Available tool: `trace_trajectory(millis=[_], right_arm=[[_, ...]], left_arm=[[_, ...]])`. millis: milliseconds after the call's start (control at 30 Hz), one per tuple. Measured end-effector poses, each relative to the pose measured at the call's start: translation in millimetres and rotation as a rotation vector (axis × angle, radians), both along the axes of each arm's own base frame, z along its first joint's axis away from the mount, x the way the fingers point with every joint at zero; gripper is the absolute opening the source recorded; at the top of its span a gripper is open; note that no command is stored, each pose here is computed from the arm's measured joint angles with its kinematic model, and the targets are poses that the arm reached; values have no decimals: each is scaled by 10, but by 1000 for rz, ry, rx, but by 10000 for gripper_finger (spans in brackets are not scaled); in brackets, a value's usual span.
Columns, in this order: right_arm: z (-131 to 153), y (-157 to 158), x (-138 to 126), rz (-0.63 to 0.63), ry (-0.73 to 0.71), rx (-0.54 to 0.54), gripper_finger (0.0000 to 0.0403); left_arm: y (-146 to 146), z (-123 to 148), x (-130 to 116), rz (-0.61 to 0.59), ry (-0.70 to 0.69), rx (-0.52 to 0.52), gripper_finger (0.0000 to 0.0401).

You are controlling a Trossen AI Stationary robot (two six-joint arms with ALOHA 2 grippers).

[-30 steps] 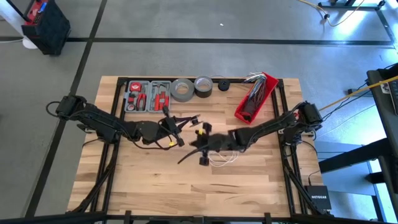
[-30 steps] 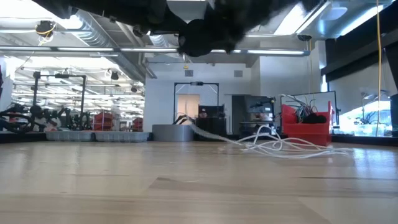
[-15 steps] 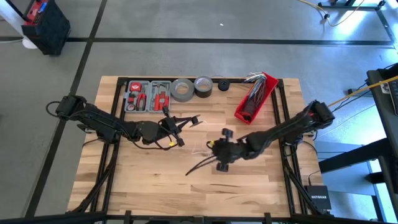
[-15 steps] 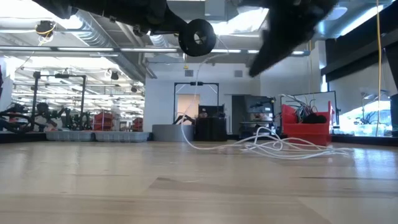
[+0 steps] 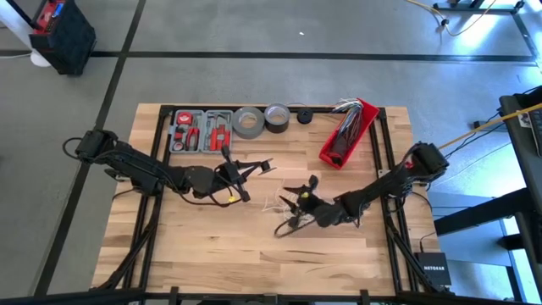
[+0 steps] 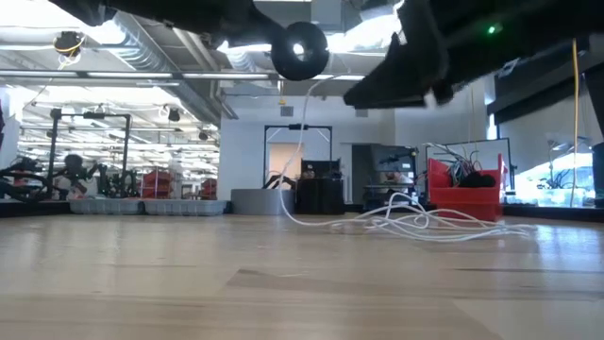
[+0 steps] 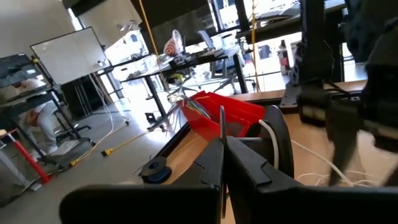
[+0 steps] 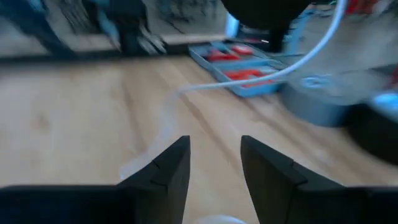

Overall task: Coil cords
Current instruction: Coil the white wire onto the black spool

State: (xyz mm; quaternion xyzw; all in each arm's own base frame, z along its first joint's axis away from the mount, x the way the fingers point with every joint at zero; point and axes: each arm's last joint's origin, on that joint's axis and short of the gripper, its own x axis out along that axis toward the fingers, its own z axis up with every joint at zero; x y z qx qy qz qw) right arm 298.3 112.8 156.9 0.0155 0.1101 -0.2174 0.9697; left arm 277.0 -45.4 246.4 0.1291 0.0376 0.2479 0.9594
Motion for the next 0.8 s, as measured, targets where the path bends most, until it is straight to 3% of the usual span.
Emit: trace_trajectory(millis=[167,300,533,800], right_arm=[[-125,-114,144,80,-161,145,145],[-226,-169,263,62,-138,139,145],[-96,-130,383,78,-164,78,143],[-189,-115,381,145,-50,57,96]], left_arm=[[3,-1,0,1,1,0,1],[2,1,1,1,0,0,1],[2,-2,0,1,3,0,1],[-16,-5,-3,-6,7,1,1]])
